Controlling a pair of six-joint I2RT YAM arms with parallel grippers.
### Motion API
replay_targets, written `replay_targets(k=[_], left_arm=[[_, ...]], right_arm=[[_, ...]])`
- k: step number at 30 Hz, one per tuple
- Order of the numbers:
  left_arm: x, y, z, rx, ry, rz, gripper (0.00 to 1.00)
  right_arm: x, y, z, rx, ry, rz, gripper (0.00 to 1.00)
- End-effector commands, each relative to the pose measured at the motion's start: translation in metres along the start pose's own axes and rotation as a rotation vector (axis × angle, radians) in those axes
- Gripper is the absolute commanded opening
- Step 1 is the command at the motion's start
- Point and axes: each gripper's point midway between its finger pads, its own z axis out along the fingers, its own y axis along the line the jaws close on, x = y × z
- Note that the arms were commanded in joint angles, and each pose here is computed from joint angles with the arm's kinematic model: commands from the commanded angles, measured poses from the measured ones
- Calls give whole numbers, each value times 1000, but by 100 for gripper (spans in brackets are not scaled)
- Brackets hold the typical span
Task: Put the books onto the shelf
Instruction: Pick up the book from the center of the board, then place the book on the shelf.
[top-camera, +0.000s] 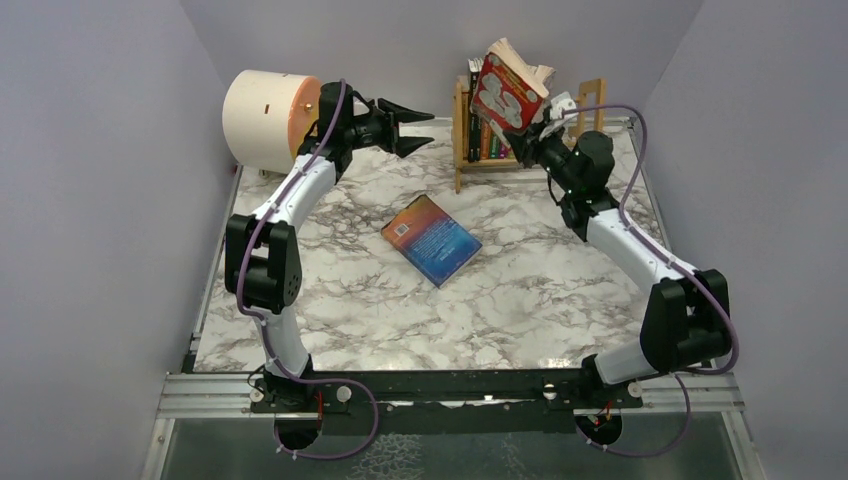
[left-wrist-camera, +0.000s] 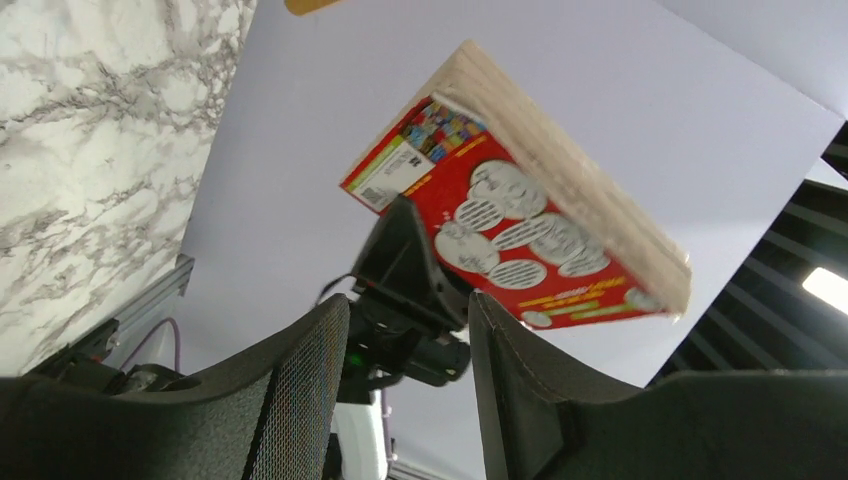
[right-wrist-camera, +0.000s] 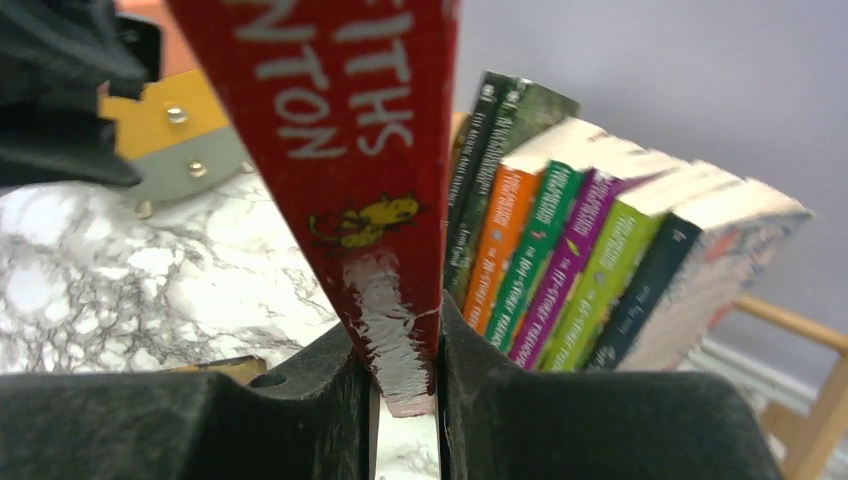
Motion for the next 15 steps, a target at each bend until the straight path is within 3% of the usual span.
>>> replay_targets(k=[1, 8, 15], left_arm=[[-9, 7, -1, -53, -73, 79, 41], [-16, 28, -6, -131, -116, 164, 40], [-21, 41, -8, -172, -132, 221, 40]], right_arm=[[-30, -44, -8, 258, 124, 97, 1], [-52, -85, -10, 494, 222, 164, 1], [-43, -115, -2, 652, 324, 196, 1]])
